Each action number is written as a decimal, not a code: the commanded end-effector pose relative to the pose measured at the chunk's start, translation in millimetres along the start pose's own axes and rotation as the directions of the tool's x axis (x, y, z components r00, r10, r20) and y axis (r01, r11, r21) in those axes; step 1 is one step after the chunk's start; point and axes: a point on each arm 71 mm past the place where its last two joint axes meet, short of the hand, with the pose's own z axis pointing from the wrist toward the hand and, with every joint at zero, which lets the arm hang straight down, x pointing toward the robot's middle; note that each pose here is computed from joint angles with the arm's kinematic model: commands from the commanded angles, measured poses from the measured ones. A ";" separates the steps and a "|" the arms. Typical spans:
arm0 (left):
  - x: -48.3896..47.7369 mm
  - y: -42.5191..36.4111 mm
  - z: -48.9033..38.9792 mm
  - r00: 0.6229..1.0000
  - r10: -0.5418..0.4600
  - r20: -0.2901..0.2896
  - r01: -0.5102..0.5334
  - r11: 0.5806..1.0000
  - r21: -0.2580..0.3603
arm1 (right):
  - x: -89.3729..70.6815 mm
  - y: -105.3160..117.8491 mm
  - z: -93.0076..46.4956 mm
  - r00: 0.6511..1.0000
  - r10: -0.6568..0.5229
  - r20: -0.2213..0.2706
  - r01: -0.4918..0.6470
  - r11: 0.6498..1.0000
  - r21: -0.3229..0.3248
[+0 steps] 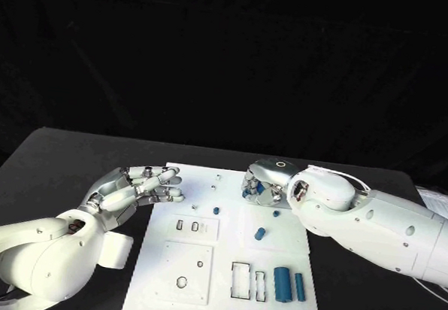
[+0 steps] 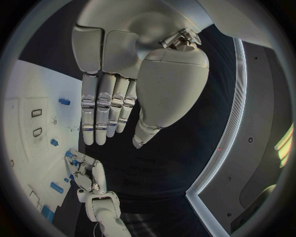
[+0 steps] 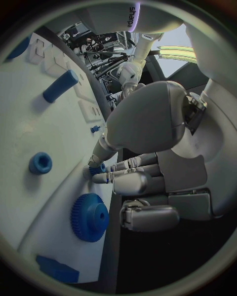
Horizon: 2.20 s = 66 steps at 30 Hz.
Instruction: Assemble the parts on the task board
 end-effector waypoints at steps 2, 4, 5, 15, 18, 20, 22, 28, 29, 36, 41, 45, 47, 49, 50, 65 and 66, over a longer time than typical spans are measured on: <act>1.0 -0.6 0.9 1.000 -0.003 -0.005 0.003 1.000 0.002 | -12.0 3.5 0.2 0.990 0.018 0.143 -0.017 1.000 -0.012; 1.0 -0.5 1.0 1.000 -0.003 -0.005 0.003 1.000 0.002 | -15.0 3.2 1.7 0.985 0.020 0.170 -0.021 1.000 0.002; 1.0 -0.5 1.1 1.000 -0.003 -0.004 0.003 1.000 0.002 | -15.9 3.2 2.5 0.984 0.020 0.177 -0.022 1.000 0.007; 1.3 -0.4 1.5 1.000 -0.003 -0.004 0.003 1.000 0.003 | -20.1 12.9 15.9 0.979 0.020 0.203 -0.024 1.000 0.016; 1.6 -0.1 2.0 1.000 -0.004 -0.006 0.004 1.000 0.003 | -20.0 16.3 20.7 0.979 0.019 0.203 -0.023 1.000 0.013; 1.8 0.1 2.4 1.000 -0.004 -0.006 0.004 1.000 0.003 | -19.6 17.8 23.9 0.980 0.018 0.200 -0.021 1.000 0.013; 2.0 0.3 2.7 1.000 -0.004 -0.007 0.004 1.000 0.003 | -19.0 18.6 26.7 0.981 0.016 0.195 -0.019 1.000 0.013; 2.6 0.4 2.9 1.000 -0.005 -0.009 0.005 1.000 0.002 | -17.1 19.2 33.4 0.983 0.011 0.182 -0.015 1.000 0.019; 2.7 0.4 2.9 1.000 -0.006 -0.010 0.006 1.000 0.002 | -16.8 19.1 34.4 0.983 0.010 0.181 -0.014 1.000 0.021; 3.2 0.5 2.9 1.000 -0.007 -0.013 0.007 1.000 0.002 | -16.5 22.7 40.1 0.983 0.008 0.186 -0.011 1.000 0.016; 3.4 0.6 3.2 1.000 -0.008 -0.013 0.008 1.000 0.002 | -16.8 28.6 43.3 0.982 0.011 0.187 -0.012 1.000 0.003; 3.5 0.8 3.5 1.000 -0.008 -0.014 0.008 1.000 0.001 | -16.7 32.4 45.4 0.983 0.013 0.183 -0.012 1.000 -0.006; 3.4 0.8 3.5 1.000 -0.008 -0.014 0.008 1.000 0.001 | -16.4 33.6 46.1 0.983 0.013 0.181 -0.012 1.000 -0.009; 3.3 0.8 3.5 1.000 -0.007 -0.013 0.007 1.000 0.001 | -16.1 34.4 46.9 0.984 0.013 0.178 -0.011 1.000 -0.011; 3.3 0.8 3.5 1.000 -0.007 -0.013 0.007 1.000 0.001 | -15.9 34.8 47.4 0.984 0.013 0.176 -0.011 1.000 -0.011; 3.2 0.8 3.5 1.000 -0.008 -0.015 0.008 1.000 0.000 | -11.5 31.3 54.5 0.989 -0.029 0.147 0.026 0.999 0.027; 3.2 0.8 3.5 1.000 -0.008 -0.015 0.008 1.000 0.000 | -11.2 30.4 54.6 0.989 -0.033 0.145 0.029 0.999 0.032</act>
